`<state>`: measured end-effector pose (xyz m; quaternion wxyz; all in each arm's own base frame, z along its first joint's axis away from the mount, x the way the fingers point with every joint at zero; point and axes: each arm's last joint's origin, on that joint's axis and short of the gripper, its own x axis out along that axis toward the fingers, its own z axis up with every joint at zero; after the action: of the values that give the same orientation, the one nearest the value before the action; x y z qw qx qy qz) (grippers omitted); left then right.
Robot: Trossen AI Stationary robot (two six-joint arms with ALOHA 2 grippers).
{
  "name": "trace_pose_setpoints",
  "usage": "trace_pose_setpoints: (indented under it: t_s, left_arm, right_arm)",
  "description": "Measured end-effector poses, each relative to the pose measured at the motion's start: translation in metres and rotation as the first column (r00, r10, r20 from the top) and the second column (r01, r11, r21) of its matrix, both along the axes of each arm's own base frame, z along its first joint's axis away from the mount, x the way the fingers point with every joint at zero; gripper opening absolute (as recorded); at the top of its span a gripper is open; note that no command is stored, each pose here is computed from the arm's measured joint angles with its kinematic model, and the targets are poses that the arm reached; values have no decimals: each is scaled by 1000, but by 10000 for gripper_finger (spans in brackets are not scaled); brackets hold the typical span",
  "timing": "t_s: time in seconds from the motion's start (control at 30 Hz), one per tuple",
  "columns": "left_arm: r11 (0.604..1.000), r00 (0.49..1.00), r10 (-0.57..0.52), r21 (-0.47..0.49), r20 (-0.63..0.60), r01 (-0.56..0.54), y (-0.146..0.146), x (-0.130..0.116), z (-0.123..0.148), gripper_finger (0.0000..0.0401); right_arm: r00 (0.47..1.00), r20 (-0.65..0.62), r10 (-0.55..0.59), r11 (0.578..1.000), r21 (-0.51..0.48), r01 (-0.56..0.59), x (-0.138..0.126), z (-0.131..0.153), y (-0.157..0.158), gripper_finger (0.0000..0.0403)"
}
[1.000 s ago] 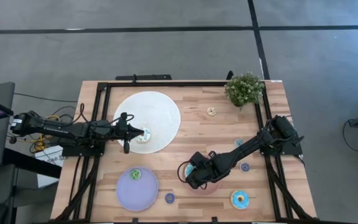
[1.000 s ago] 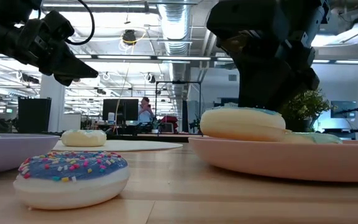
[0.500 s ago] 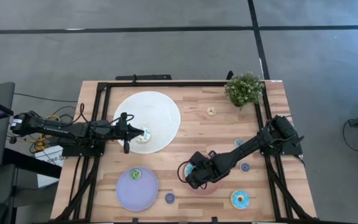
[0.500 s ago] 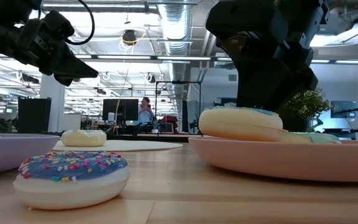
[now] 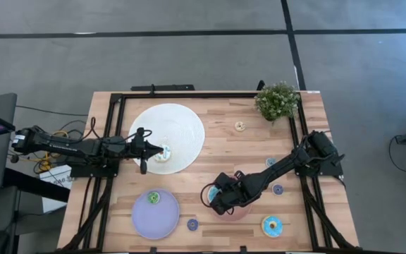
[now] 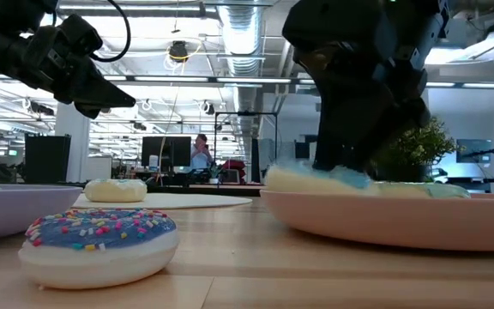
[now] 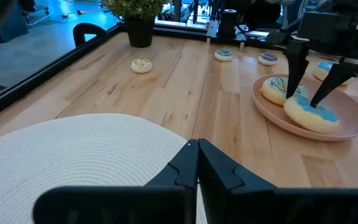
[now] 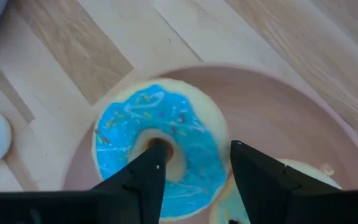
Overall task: Pick & Place donuts
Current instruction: Put the top large blue donut on the pink plate, then put the large white donut on the pink plate
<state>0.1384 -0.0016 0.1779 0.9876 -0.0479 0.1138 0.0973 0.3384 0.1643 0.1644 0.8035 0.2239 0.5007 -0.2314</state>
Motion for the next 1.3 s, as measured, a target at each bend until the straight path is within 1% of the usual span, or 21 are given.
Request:
trace_pose_setpoints:
  t_s: [0.2,0.4,0.5,0.63,0.73,0.87,1.0,1.1,1.2,1.3]
  left_arm:
    - [1000,1000,0,0,0,0,0,0,0,0]
    - [1000,1000,0,0,0,0,0,0,0,0]
    - [1000,1000,0,0,0,0,0,0,0,0]
    - [1000,1000,0,-1,0,0,0,0,0,0]
    - [1000,1000,0,-1,0,0,0,0,0,0]
    - [1000,1000,0,-1,0,0,0,0,0,0]
    - [1000,1000,0,-1,0,0,0,0,0,0]
    - [1000,1000,-2,-2,4,2,0,0,0,0]
    - [1000,1000,-1,-5,7,1,0,0,1,0]
    - [1000,1000,-1,-7,9,1,0,0,1,0]
  right_arm:
    - [1000,-23,-2,1000,19,2,-2,-3,0,194]
    - [999,-37,0,999,33,1,-1,-1,-2,200]
    - [999,-50,8,1000,21,-7,2,8,-3,201]
    - [996,-84,24,999,-24,-26,4,23,-5,201]
    - [990,-139,30,998,-53,-38,3,34,-9,201]
    - [978,-211,3,996,-83,-21,-2,44,-12,201]
    - [973,-229,15,994,-104,-40,-14,60,-10,201]
    - [970,-242,15,985,-164,-56,-29,72,-9,200]
    - [973,-230,-7,975,-219,-45,-47,84,-9,197]
    - [981,-193,-36,971,-239,-11,-67,86,-12,194]
